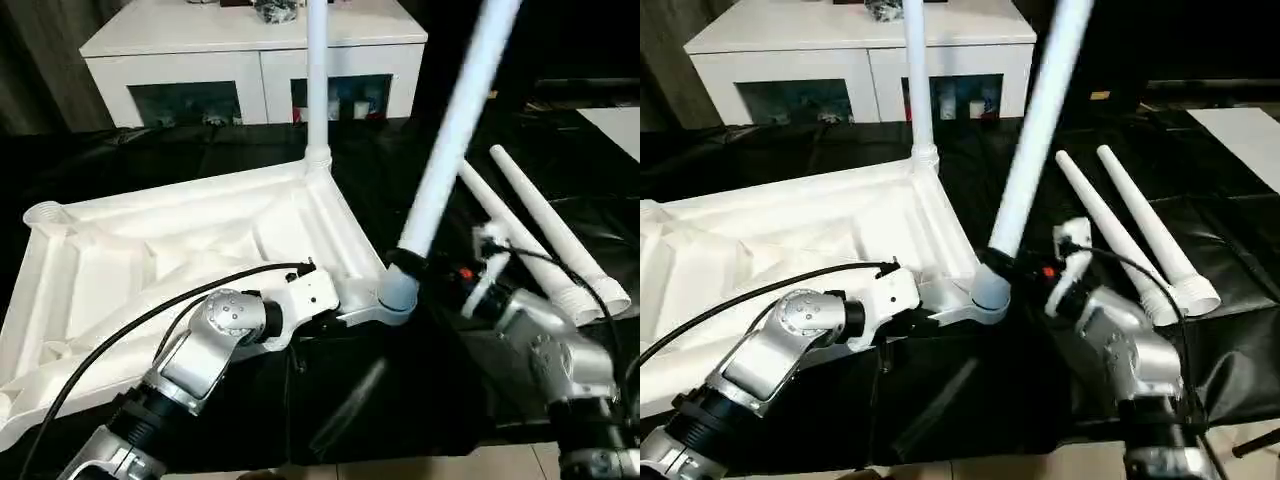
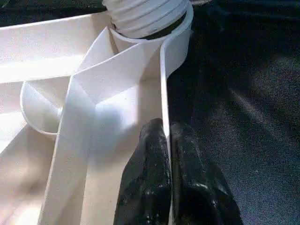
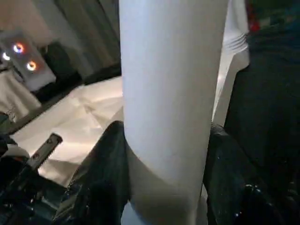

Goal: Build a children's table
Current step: Insert table leg to table base, then rotate leg to tighten

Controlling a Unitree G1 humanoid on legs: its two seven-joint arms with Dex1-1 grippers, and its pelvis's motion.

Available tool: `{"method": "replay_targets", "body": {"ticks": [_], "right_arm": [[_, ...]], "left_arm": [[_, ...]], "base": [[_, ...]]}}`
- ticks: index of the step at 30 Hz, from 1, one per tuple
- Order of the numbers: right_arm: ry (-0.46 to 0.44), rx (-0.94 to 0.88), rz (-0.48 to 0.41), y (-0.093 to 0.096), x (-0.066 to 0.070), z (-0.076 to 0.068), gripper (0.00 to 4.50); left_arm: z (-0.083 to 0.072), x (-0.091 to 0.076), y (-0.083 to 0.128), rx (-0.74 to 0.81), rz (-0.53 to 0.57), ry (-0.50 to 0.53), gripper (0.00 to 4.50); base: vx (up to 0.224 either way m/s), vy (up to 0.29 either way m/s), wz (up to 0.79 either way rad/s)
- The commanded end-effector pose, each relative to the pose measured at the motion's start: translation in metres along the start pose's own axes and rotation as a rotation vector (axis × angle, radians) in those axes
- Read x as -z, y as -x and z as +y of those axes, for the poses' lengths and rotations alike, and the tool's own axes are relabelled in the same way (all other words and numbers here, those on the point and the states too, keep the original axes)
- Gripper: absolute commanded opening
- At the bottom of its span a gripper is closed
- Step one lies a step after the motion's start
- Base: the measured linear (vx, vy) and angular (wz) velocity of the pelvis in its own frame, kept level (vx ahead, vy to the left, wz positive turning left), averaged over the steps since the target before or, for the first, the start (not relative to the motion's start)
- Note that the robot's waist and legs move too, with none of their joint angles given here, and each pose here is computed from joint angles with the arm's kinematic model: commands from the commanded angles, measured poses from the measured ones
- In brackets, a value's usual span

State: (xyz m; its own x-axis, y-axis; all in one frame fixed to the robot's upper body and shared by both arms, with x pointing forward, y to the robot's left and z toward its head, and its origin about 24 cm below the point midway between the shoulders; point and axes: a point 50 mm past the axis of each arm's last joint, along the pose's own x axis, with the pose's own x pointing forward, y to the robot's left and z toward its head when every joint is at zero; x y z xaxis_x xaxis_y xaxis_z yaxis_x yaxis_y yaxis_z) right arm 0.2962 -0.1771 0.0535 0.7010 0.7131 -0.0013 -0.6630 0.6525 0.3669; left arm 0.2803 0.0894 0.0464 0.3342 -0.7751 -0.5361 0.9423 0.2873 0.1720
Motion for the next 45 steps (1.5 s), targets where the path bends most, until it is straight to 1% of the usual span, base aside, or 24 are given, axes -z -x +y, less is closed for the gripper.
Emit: {"method": "replay_targets", "body": {"ticks": [1, 4, 7, 13, 18, 20, 23, 25, 26, 28, 30, 32, 36, 37, 39, 41, 42, 43, 45], "right_arm": [[-0.013, 0.072, 0.034, 0.009, 0.014, -0.006, 1.84], [0.011, 0.117, -0.013, 0.014, 0.019, -0.005, 1.84], [0.073, 0.162, -0.046, 0.019, 0.024, -0.003, 1.84], [0.194, 0.198, -0.055, 0.027, 0.031, 0.008, 1.84], [0.264, 0.184, -0.037, 0.03, 0.037, 0.017, 1.84], [0.272, 0.177, -0.034, 0.03, 0.038, 0.019, 1.84], [0.285, 0.141, 0.004, 0.027, 0.042, 0.023, 1.84], [0.272, 0.121, 0.055, 0.024, 0.045, 0.023, 1.84], [0.273, 0.114, 0.064, 0.024, 0.046, 0.024, 1.84], [0.267, 0.05, 0.168, 0.017, 0.047, 0.023, 1.84], [0.267, 0.023, 0.206, 0.013, 0.043, 0.022, 1.84], [0.266, 0.019, 0.217, 0.012, 0.042, 0.021, 1.84], [0.284, -0.044, 0.318, 0.007, 0.031, 0.015, 1.84], [0.284, -0.044, 0.318, 0.007, 0.031, 0.015, 1.84], [0.25, -0.064, 0.414, 0.007, 0.024, 0.006, 1.84], [0.233, -0.064, 0.435, 0.008, 0.022, 0.003, 1.84], [0.192, -0.063, 0.445, 0.01, 0.019, -0.002, 1.84], [0.192, -0.063, 0.445, 0.01, 0.019, -0.002, 1.84], [0.154, -0.039, 0.454, 0.012, 0.018, -0.008, 1.84]], "left_arm": [[0.004, -0.003, 0.003, -0.02, -0.028, -0.021, 0.0], [0.006, -0.004, 0.003, -0.032, -0.036, -0.02, 0.0], [0.007, -0.004, 0.003, -0.038, -0.041, -0.019, 0.0], [0.009, -0.005, 0.004, -0.052, -0.047, -0.021, 0.0], [0.01, -0.005, 0.003, -0.055, -0.049, -0.016, 0.0], [0.01, -0.005, 0.003, -0.057, -0.049, -0.016, 0.0], [0.01, -0.005, 0.002, -0.058, -0.05, -0.017, 0.0], [0.01, -0.005, 0.002, -0.055, -0.048, -0.017, 0.0], [0.01, -0.005, 0.002, -0.055, -0.048, -0.017, 0.0], [0.01, -0.005, 0.003, -0.047, -0.042, -0.019, 0.0], [0.01, -0.004, 0.003, -0.044, -0.04, -0.02, 0.0], [0.01, -0.004, 0.003, -0.044, -0.039, -0.019, 0.0], [0.009, -0.003, 0.004, -0.036, -0.028, -0.025, 0.0], [0.009, -0.003, 0.004, -0.036, -0.028, -0.025, 0.0], [0.007, -0.003, 0.003, -0.028, -0.026, -0.021, 0.0], [0.007, -0.003, 0.003, -0.027, -0.026, -0.021, 0.0], [0.007, -0.003, 0.003, -0.028, -0.027, -0.018, 0.0], [0.007, -0.003, 0.003, -0.028, -0.027, -0.018, 0.0], [0.007, -0.002, 0.004, -0.03, -0.024, -0.018, 0.0]], "base": [[0.0, 0.0, 0.0], [0.0, 0.0, 0.0], [0.0, 0.0, 0.0], [0.0, 0.0, 0.0], [0.0, 0.0, 0.0], [0.0, 0.0, 0.0], [0.0, 0.0, 0.0], [0.0, 0.0, 0.0], [0.0, 0.0, 0.0], [0.0, 0.0, 0.0], [0.0, 0.0, 0.0], [0.0, 0.0, 0.0], [0.0, 0.0, 0.0], [0.0, 0.0, 0.0], [0.0, 0.0, 0.0], [0.0, 0.0, 0.0], [0.0, 0.0, 0.0], [0.0, 0.0, 0.0], [0.0, 0.0, 0.0]]}}
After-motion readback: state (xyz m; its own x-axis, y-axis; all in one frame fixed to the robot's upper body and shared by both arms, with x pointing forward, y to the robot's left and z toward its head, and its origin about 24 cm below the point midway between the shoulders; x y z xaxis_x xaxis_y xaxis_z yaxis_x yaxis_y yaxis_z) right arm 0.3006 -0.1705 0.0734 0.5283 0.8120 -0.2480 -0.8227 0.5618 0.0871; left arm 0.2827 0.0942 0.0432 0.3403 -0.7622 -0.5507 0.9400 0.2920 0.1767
